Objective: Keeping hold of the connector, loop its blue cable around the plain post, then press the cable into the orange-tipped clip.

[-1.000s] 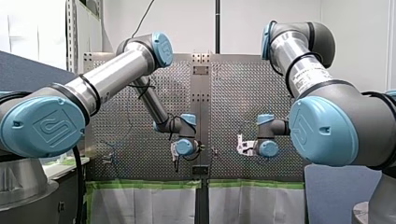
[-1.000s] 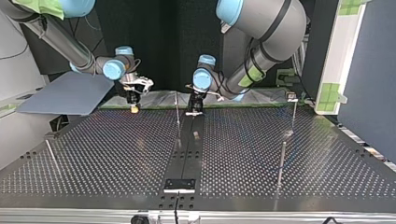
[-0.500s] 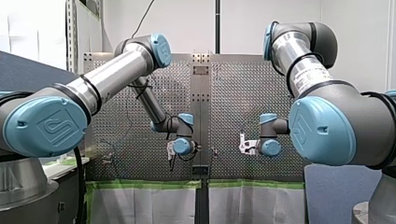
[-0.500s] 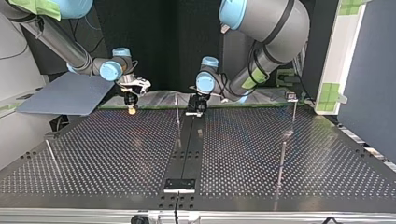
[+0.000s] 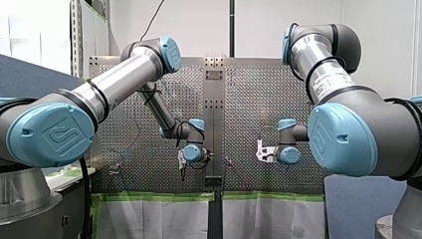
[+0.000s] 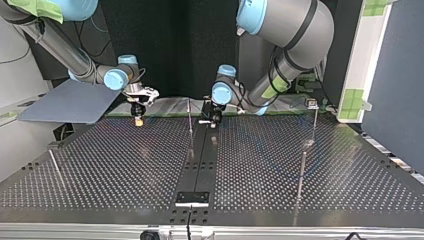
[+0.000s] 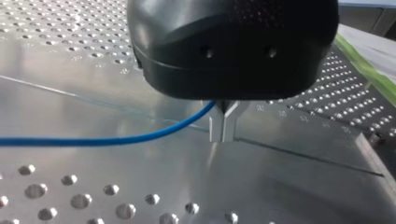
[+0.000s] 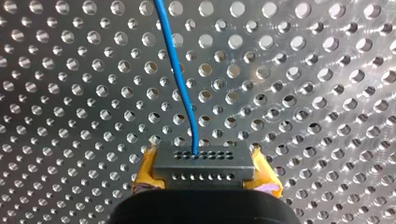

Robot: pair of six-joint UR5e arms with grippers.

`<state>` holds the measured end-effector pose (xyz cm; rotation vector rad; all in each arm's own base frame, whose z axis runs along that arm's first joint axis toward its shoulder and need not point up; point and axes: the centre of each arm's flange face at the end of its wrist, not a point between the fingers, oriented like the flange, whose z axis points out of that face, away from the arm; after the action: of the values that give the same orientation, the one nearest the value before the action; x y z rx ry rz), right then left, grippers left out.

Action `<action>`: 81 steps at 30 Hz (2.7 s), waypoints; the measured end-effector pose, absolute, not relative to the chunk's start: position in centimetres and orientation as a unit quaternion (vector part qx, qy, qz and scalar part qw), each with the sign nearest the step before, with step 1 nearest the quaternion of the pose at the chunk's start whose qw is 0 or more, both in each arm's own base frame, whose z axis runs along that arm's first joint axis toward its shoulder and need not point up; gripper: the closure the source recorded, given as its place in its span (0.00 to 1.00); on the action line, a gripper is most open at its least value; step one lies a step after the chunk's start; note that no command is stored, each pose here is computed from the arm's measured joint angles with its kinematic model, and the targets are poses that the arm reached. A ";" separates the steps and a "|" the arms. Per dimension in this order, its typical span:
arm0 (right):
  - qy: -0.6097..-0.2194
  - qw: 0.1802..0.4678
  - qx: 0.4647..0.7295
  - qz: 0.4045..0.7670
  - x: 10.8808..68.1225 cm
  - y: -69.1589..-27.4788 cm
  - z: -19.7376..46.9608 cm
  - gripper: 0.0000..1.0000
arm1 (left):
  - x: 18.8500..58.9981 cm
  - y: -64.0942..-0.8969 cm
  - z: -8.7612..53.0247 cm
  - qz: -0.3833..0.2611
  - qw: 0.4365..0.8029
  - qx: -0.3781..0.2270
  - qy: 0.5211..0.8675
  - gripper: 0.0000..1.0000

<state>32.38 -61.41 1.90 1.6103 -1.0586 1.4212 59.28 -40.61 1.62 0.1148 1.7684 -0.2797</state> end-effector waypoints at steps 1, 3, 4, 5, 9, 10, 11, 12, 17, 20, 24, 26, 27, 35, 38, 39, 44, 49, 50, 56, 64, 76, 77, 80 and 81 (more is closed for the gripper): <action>-0.412 0.365 0.626 0.553 32.3 -61.5 1.9 1.00 | 59.3 -40.6 1.6 -0.122 0.624 0.049 0.770 1.00; -0.412 0.366 0.625 0.553 32.3 -61.6 2.0 1.00 | 59.4 -40.4 1.6 -0.122 0.624 0.049 0.770 1.00; -0.412 0.366 0.625 0.553 32.2 -61.6 2.0 1.00 | 59.4 -40.4 1.6 -0.122 0.624 0.048 0.770 1.00; -0.412 0.366 0.625 0.553 32.3 -61.6 2.0 1.00 | 59.4 -40.4 1.6 -0.121 0.624 0.049 0.771 1.00; -0.412 0.366 0.625 0.553 32.3 -61.6 2.0 1.00 | 59.1 -40.5 1.6 -0.113 0.621 0.057 0.774 0.79; -0.412 0.366 0.625 0.553 32.3 -61.6 2.0 1.00 | 59.0 -40.5 1.6 -0.109 0.619 0.059 0.775 0.79; -0.412 0.365 0.625 0.553 32.3 -61.6 2.0 1.00 | 58.9 -40.5 1.5 -0.104 0.618 0.061 0.777 0.79; -0.412 0.365 0.626 0.553 32.3 -61.6 2.0 1.00 | 58.8 -40.5 1.5 -0.096 0.615 0.064 0.780 0.79; -0.412 0.364 0.626 0.553 32.4 -61.5 1.9 1.00 | 58.2 -40.2 1.2 -0.072 0.602 0.080 0.791 0.18; -0.412 0.363 0.628 0.552 32.4 -61.4 1.9 1.00 | 57.8 -40.2 1.0 -0.067 0.591 0.097 0.798 0.00; -0.413 0.361 0.629 0.550 32.4 -61.4 1.8 1.00 | 56.9 -40.7 0.7 -0.064 0.573 0.130 0.807 0.00; -0.413 0.361 0.630 0.550 32.4 -61.3 1.8 1.00 | 56.3 -41.1 0.5 -0.063 0.565 0.145 0.810 0.00; -0.414 0.360 0.630 0.550 32.4 -61.3 1.7 1.00 | 55.7 -41.5 0.3 -0.064 0.558 0.156 0.812 0.00; -0.415 0.358 0.634 0.546 32.5 -61.1 1.6 1.00 | 52.3 -43.2 1.0 -0.094 0.544 0.202 0.809 0.00; -0.414 0.356 0.635 0.546 32.7 -61.0 1.6 1.00 | 51.7 -43.4 2.0 -0.108 0.552 0.208 0.800 0.00; -0.413 0.356 0.636 0.546 32.8 -61.0 1.6 1.00 | 51.5 -43.3 2.5 -0.112 0.556 0.208 0.797 0.00; -0.414 0.350 0.641 0.543 32.9 -60.7 1.4 1.00 | 50.8 -43.2 4.3 -0.131 0.571 0.198 0.786 0.00; -0.414 0.345 0.648 0.538 33.2 -60.3 1.3 1.00 | 49.4 -43.7 6.1 -0.156 0.585 0.206 0.769 0.00; -0.414 0.344 0.650 0.536 33.3 -60.2 1.2 1.00 | 49.1 -43.8 6.4 -0.158 0.588 0.208 0.766 0.00; -0.409 0.340 0.659 0.532 34.0 -59.6 1.1 1.00 | 47.6 -43.9 8.3 -0.165 0.608 0.207 0.749 0.00; -0.397 0.334 0.674 0.526 35.3 -58.5 0.9 1.00 | 45.5 -43.9 10.9 -0.173 0.635 0.200 0.726 0.00; -0.389 0.317 0.694 0.516 36.3 -56.5 -0.1 1.00 | 42.7 -41.2 10.4 -0.158 0.632 0.143 0.745 0.00; -0.390 0.317 0.694 0.515 36.3 -56.4 -0.2 1.00 | 42.4 -41.0 10.1 -0.157 0.629 0.139 0.749 0.00; -0.393 0.316 0.696 0.511 36.2 -56.3 -0.3 1.00 | 41.6 -40.2 9.3 -0.151 0.618 0.126 0.761 0.00; -0.393 0.316 0.697 0.509 36.1 -56.2 -0.3 1.00 | 41.3 -39.9 8.9 -0.148 0.614 0.121 0.766 0.00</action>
<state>36.15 -56.22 -0.32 1.8363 -1.0360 1.3391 41.28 -39.87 8.92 0.2789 1.7663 -0.3411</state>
